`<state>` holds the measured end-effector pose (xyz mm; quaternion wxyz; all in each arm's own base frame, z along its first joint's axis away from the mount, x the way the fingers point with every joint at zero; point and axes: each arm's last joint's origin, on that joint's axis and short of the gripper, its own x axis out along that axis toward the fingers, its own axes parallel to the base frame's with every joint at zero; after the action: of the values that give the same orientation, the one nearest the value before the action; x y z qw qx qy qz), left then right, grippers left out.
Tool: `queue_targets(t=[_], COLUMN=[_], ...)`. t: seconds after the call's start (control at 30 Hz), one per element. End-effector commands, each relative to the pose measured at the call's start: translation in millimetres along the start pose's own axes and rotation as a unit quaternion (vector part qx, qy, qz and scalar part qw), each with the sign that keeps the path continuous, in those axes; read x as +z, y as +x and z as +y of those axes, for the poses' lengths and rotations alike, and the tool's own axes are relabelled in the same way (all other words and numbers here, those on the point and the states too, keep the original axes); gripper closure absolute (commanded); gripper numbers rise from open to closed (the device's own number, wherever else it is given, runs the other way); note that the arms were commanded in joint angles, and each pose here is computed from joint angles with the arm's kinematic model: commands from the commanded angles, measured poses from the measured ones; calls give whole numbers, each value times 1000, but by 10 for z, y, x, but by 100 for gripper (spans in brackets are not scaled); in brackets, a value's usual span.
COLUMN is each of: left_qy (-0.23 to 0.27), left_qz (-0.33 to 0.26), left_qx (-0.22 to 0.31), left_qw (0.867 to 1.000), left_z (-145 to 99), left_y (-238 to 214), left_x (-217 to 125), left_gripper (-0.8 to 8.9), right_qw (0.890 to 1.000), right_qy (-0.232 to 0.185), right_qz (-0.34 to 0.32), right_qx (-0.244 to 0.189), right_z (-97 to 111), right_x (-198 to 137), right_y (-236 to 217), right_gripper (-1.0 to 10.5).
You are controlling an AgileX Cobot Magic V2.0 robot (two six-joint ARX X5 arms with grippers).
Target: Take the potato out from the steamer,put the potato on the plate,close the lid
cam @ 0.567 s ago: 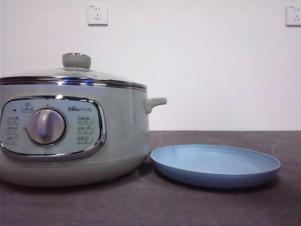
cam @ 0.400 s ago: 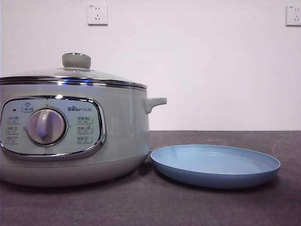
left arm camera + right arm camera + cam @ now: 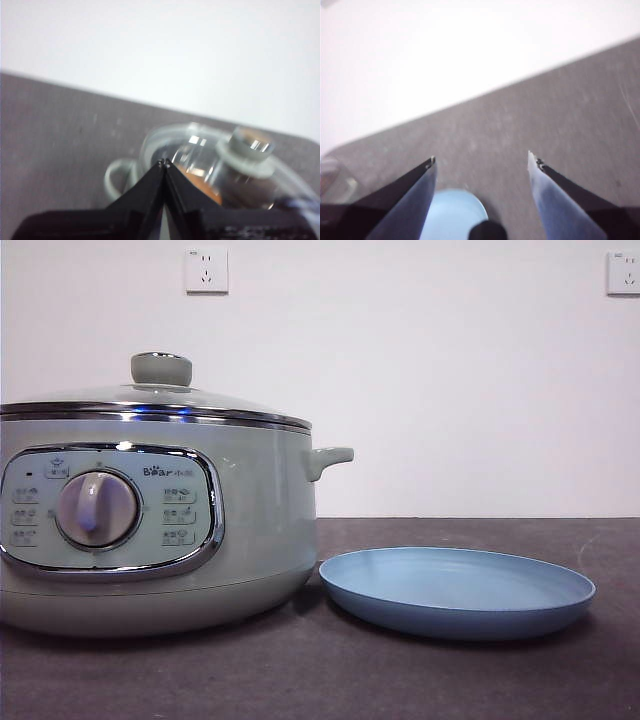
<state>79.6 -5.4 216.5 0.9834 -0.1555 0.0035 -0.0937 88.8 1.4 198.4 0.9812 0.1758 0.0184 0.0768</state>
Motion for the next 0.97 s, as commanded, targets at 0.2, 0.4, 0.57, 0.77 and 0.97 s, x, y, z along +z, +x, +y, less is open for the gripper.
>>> queue_targets(t=[0.2,0.4,0.57,0.77,0.97], left_qy=[6,8,12,29,53], left_qz=[-35,-36,-15,31,102], left_qx=[-13,-30,-69,-112,-154], left_qw=[999,999,997,993,981], left_z=[-117,-228,-350,-480,-552], left_y=[-116,-166,-114,97,425], left_x=[289,567,891,1322,1641], left_gripper=[819,819,819,819,819], right_qw=[995,991,992,990,971], right_qy=[85,99,62,6,-24], right_qz=[-15,-44,-58,-3,57], right_qx=[54,83,96,144,231], right_z=[102,211,367,586,741], right_x=[170,401,785,1366,1798], right_y=[-54,-127,-168,-6,265], right_gripper=[667,958,959,958,957])
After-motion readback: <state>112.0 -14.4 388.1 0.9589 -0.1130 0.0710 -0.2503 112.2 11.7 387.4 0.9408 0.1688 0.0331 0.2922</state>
